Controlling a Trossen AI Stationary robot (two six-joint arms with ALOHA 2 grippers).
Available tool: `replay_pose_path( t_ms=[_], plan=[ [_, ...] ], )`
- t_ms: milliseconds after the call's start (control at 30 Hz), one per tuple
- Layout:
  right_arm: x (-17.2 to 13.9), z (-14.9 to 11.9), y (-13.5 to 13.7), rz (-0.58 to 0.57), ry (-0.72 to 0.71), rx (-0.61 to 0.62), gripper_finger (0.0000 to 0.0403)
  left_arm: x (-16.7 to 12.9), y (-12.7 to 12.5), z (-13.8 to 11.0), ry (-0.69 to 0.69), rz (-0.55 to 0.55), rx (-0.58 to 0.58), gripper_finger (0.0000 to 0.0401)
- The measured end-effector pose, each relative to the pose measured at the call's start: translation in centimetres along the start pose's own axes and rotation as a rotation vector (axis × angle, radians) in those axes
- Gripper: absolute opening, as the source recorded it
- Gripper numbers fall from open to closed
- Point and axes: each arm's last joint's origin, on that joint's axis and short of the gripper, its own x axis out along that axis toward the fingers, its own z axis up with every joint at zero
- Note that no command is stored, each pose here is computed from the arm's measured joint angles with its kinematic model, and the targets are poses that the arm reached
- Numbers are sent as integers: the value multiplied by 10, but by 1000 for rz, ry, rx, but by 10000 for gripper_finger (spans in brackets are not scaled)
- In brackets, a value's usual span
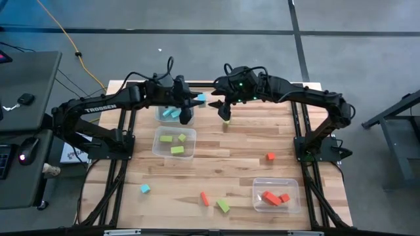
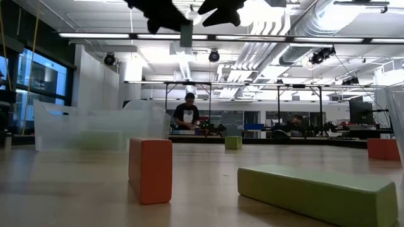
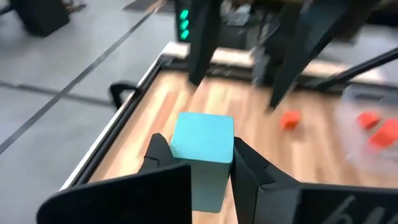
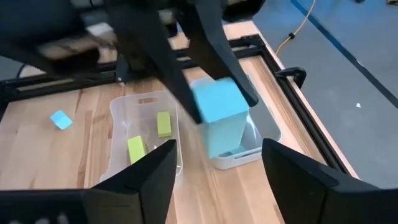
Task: Sort & place blocks by color
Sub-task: Put the blue block into the gray bin
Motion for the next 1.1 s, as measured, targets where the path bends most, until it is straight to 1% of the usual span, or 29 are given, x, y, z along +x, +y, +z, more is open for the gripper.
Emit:
replay_pose_path(
  t_ms=[167,300,433,600,733,833,1000,1100],
  plan=[
    [-4,2,0,-13,-17,31,227,-3,13,-16,168,79,2,22],
    [-5,2,0,-22,-21,72,227,-7,26,-30,300,111,-11,22],
    [-5,3,0,-21,-25,136,227,-13,41,-38,384,151,-40,24],
    [-5,0,-1,-24,0,266,227,-16,56,-46,449,183,-29,24],
    [-6,-5,0,-34,56,370,227,-12,68,-54,505,202,-52,25],
    [-6,-12,0,-52,122,459,227,-3,76,-63,572,208,-79,25],
    [-9,-29,2,-114,292,602,227,16,87,-79,664,208,-112,28],
    [-10,-40,7,-173,403,631,227,25,90,-87,703,187,-104,29]
  ],
)
